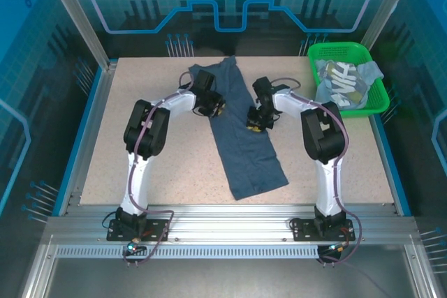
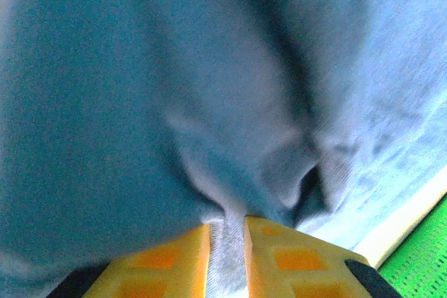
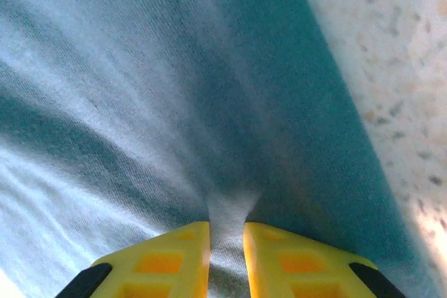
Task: Fold and stack the t-shirts
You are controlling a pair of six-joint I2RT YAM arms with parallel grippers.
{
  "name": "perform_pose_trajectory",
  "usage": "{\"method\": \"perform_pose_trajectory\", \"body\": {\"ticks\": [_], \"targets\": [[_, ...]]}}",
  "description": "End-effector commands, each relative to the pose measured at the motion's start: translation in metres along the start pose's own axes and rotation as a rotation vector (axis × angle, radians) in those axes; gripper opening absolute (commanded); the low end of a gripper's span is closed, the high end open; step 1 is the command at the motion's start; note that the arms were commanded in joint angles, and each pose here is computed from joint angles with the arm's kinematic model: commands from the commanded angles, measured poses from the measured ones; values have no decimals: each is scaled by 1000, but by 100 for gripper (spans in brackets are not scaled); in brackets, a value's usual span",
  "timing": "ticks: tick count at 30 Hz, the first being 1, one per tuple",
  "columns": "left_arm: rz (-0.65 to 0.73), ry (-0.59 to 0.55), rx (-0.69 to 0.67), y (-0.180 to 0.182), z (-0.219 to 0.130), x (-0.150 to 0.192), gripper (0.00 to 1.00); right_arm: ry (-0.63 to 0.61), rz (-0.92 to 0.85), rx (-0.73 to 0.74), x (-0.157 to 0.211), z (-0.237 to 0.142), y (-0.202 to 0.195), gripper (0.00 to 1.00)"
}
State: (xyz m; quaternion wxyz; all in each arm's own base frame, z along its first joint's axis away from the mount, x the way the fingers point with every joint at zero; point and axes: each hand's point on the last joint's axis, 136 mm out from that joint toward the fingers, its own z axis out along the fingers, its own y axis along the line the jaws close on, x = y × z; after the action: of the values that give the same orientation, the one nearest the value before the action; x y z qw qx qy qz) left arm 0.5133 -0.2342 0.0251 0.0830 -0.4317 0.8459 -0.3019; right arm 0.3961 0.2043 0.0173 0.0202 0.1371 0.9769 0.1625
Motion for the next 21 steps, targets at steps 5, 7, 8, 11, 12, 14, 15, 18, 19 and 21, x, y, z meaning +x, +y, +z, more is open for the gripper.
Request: {"method": "perform_pose_trajectory", "body": {"ticks": [5, 7, 8, 11, 12, 14, 15, 18, 19, 21], "targets": [[73, 59, -46, 8, 25, 1, 22, 60, 182, 60, 36, 3, -24, 23], [75, 54, -46, 8, 24, -1, 22, 73, 187, 64, 36, 4, -22, 23], [74, 54, -45, 8, 24, -2, 22, 72, 186, 67, 34, 5, -23, 23], [53, 42, -47, 10, 22, -13, 24, 75, 200, 69, 25, 10, -21, 23], [46, 38, -44, 10, 21, -18, 25, 82, 210, 67, 22, 12, -20, 23], [39, 37, -42, 7, 20, -30, 27, 97, 234, 53, 16, 16, -13, 23], [43, 40, -38, 4, 19, -36, 28, 99, 244, 48, 14, 17, -9, 23], [75, 48, -22, -9, 15, -51, 31, 112, 294, 26, 11, 22, 1, 23], [83, 53, -14, -13, 12, -55, 31, 115, 312, 16, 11, 22, 5, 23], [105, 56, -3, -21, 5, -59, 32, 120, 336, 4, 13, 23, 13, 24]]}}
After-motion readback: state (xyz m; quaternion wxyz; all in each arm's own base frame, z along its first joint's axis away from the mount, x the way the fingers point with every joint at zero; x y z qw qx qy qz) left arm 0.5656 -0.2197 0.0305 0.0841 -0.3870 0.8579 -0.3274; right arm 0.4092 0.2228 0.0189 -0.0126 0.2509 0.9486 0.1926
